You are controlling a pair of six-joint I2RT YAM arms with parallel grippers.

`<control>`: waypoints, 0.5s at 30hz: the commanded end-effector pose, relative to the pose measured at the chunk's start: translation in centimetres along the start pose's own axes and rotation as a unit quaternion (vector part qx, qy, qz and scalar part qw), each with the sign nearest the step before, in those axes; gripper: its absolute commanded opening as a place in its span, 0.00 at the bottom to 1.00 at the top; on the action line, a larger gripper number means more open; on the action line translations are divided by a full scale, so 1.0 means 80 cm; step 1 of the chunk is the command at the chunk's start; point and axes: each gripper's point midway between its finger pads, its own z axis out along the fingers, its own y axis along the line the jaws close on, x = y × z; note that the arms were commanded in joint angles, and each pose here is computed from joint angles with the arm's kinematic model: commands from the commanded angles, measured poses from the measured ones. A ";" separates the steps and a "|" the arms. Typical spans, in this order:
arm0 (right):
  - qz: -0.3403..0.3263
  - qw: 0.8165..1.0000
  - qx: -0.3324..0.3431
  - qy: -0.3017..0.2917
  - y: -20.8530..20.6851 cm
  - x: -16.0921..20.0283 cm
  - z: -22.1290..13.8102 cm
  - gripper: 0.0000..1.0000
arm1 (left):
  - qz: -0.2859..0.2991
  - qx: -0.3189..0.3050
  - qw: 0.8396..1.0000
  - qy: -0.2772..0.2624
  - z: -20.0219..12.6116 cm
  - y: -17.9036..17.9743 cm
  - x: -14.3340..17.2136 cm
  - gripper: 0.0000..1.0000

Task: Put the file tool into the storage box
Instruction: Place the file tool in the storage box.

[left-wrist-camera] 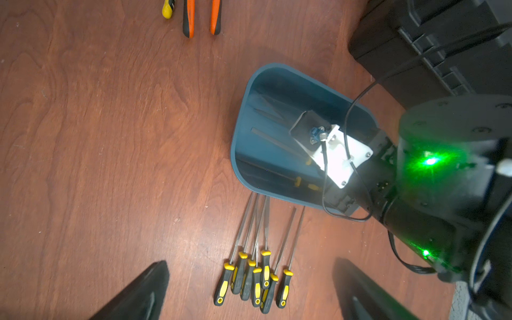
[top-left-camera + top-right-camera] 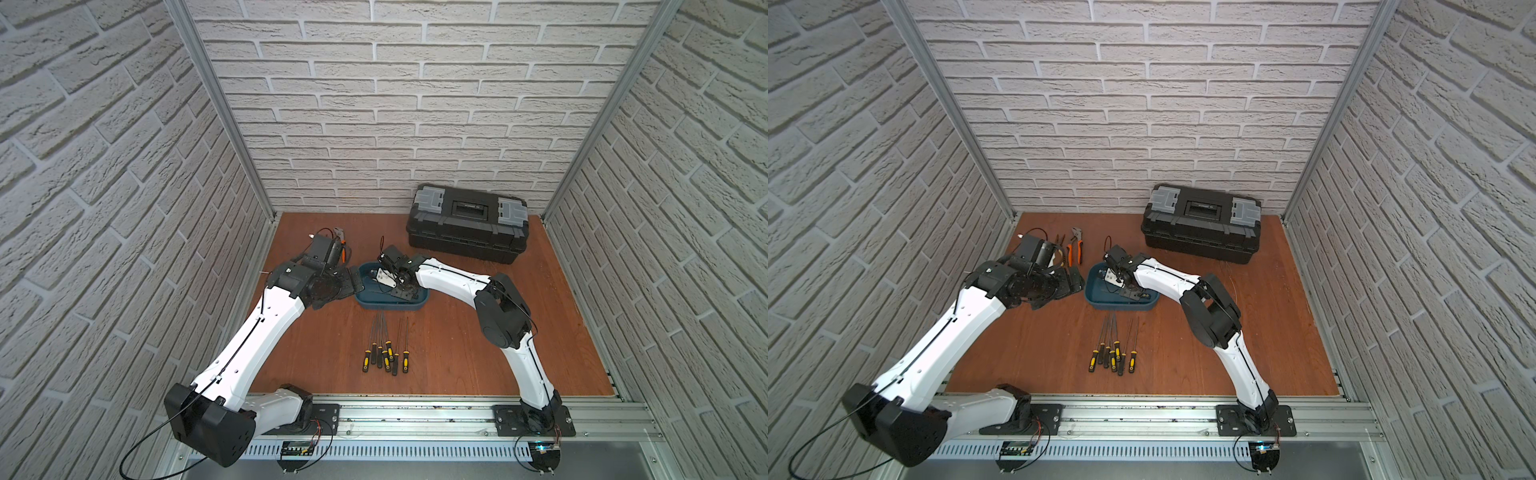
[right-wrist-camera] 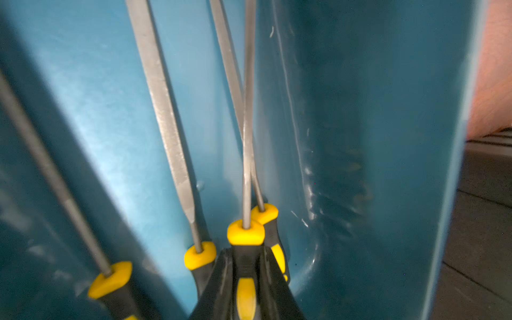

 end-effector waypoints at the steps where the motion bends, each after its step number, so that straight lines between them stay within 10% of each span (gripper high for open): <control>1: 0.026 1.000 0.010 0.005 -0.007 0.001 0.006 0.32 | -0.004 -0.006 1.000 -0.008 -0.002 -0.002 -0.006 0.98; 15: 0.157 0.986 0.006 -0.063 -0.040 -0.021 -0.058 0.57 | -0.008 -0.023 0.999 -0.026 -0.012 0.008 -0.010 0.98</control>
